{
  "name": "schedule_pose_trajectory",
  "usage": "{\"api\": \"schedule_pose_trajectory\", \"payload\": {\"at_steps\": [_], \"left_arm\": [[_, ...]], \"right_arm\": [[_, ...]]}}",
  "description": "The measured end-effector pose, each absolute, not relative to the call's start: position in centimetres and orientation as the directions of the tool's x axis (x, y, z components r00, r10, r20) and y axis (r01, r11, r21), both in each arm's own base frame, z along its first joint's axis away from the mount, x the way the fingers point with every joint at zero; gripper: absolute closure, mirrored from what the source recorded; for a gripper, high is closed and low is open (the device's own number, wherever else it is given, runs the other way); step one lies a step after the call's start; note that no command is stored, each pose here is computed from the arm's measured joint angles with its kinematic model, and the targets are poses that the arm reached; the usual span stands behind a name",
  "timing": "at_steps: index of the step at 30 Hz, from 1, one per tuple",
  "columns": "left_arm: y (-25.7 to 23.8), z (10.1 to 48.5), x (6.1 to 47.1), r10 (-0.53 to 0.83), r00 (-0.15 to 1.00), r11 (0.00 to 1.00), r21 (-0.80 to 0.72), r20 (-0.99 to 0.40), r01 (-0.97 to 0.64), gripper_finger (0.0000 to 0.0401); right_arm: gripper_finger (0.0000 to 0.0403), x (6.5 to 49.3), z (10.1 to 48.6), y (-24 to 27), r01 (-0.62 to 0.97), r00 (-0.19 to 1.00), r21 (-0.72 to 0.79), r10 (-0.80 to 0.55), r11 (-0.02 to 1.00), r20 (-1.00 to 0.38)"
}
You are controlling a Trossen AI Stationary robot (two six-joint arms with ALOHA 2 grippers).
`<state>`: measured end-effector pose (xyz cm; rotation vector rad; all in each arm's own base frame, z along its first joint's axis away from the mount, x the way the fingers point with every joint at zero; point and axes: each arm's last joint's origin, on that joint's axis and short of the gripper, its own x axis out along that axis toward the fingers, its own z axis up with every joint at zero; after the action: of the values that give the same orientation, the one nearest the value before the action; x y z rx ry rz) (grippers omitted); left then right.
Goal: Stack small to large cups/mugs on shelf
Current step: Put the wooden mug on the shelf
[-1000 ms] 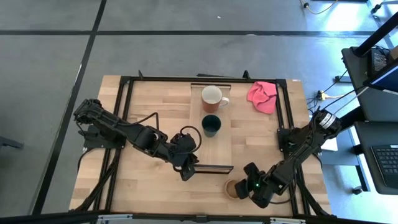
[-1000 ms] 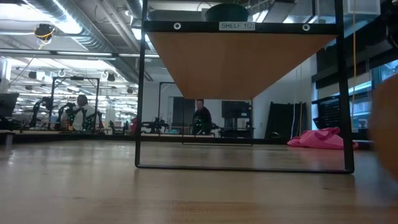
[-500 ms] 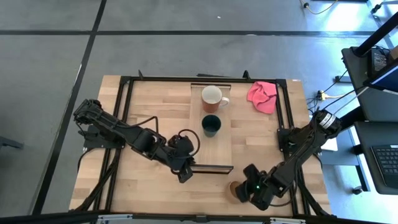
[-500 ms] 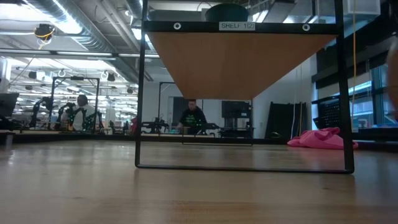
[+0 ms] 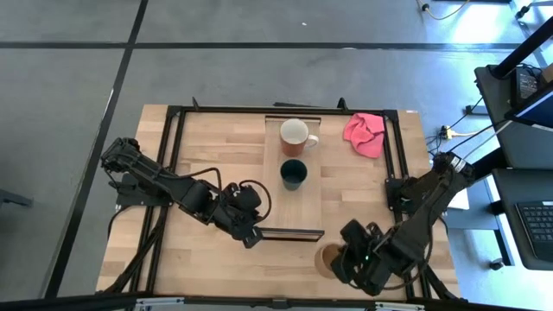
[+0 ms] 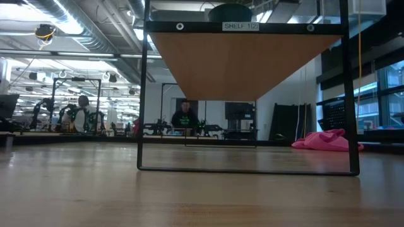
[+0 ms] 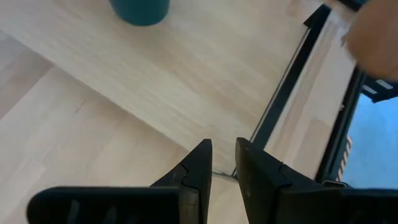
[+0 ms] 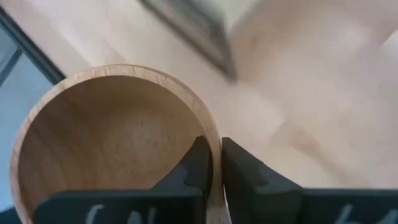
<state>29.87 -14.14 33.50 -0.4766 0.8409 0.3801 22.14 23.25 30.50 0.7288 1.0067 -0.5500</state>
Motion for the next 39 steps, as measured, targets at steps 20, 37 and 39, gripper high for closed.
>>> {"api": "schedule_pose_trajectory", "payload": {"at_steps": [20,37,39], "left_arm": [[-16.4,33.2,27.6,0.231,0.590,0.783,-0.212,-0.774,-0.585,0.0335],[-17.5,33.1,26.4,0.273,0.606,0.749,-0.229,-0.747,-0.621,0.0335],[-17.5,33.1,26.4,0.273,0.606,0.750,-0.229,-0.747,-0.621,0.0335]], "right_arm": [[0.0371,29.4,37.9,13.6,0.591,0.566,0.179,-0.246,0.787,-0.787],[0.0370,34.1,34.2,11.4,0.590,0.469,0.106,-0.233,0.801,-0.852],[0.0367,34.4,33.9,11.4,0.592,0.462,0.100,-0.236,0.799,-0.855]]}}
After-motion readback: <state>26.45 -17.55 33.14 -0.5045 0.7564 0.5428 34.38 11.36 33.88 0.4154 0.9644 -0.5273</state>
